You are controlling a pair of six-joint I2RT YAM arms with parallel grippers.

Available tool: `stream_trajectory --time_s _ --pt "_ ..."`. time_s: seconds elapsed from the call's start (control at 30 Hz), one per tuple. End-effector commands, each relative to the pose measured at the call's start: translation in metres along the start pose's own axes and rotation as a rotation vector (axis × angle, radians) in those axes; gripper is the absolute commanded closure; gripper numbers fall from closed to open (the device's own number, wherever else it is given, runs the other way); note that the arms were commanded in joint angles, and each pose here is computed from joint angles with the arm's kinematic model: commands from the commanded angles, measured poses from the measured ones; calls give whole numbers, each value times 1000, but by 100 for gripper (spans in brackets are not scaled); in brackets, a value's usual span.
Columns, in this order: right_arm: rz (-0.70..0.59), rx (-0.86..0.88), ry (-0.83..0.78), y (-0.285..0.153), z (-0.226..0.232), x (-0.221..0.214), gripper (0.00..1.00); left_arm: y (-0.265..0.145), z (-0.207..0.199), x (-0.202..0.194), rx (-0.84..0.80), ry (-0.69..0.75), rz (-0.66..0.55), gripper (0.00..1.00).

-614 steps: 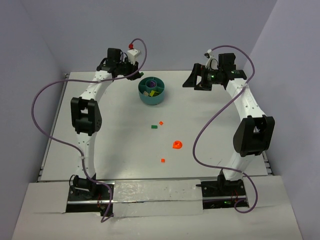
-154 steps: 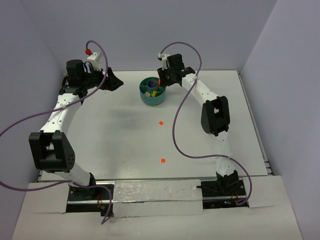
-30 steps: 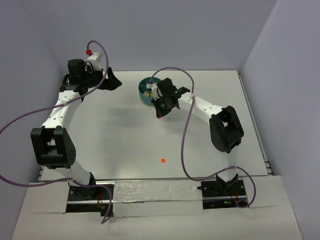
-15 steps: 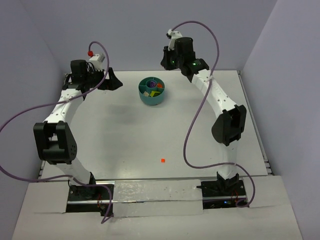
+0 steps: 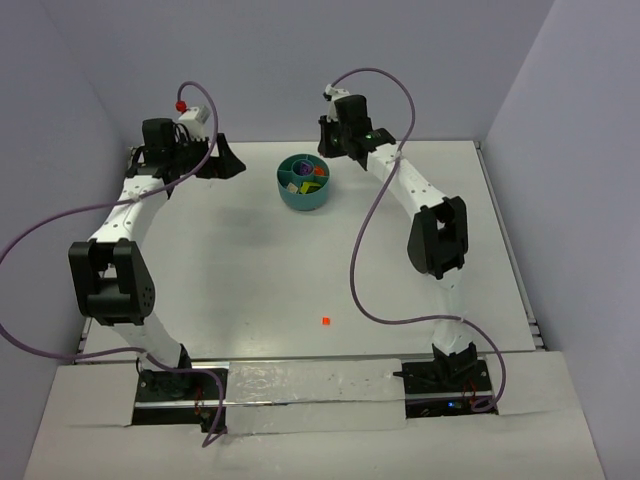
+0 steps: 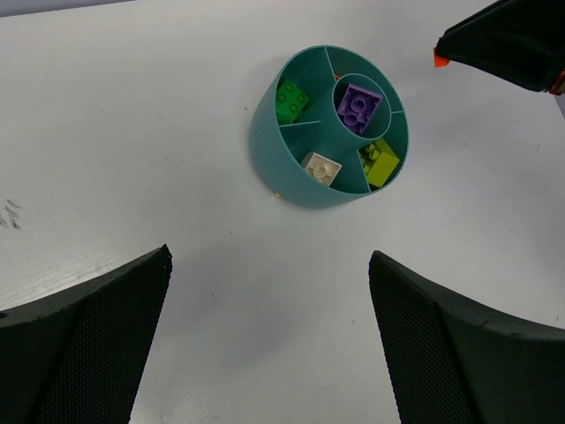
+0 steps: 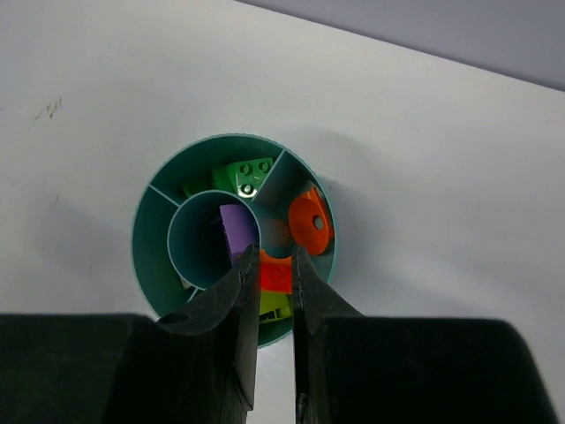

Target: Sort the legos into containers by color

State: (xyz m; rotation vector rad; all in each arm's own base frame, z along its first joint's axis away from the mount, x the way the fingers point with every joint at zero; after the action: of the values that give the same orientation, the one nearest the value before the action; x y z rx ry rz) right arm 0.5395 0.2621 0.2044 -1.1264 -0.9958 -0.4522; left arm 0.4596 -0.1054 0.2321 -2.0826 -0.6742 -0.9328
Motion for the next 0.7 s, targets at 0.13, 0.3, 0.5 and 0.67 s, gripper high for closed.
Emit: stream_trajectory --time_s 0.13,0.3,0.5,0.67 --pt "-49 6 -1 11 0 8 100 2 2 25 13 12 -57 1" --pt "-46 -1 2 18 -2 4 100 2 2 25 16 12 -58 1" --pt "-30 2 -3 24 -3 -3 93 2 3 25 18 17 -58 1" --pt "-12 2 2 30 -3 -10 90 3 4 24 20 12 -56 1"
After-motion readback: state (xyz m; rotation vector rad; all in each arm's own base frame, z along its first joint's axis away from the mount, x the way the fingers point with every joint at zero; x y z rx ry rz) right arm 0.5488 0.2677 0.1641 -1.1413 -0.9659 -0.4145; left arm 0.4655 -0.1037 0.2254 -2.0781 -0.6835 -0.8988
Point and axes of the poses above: each gripper's point midway between its finger pads, its own y axis out along the fingers, its own z axis along the line the jaws close on, x = y × z, the point moved 2 cm from there along -y, back along the fingers, and after that the axes turned 6 degrees about -y, right-handed, at the moved point
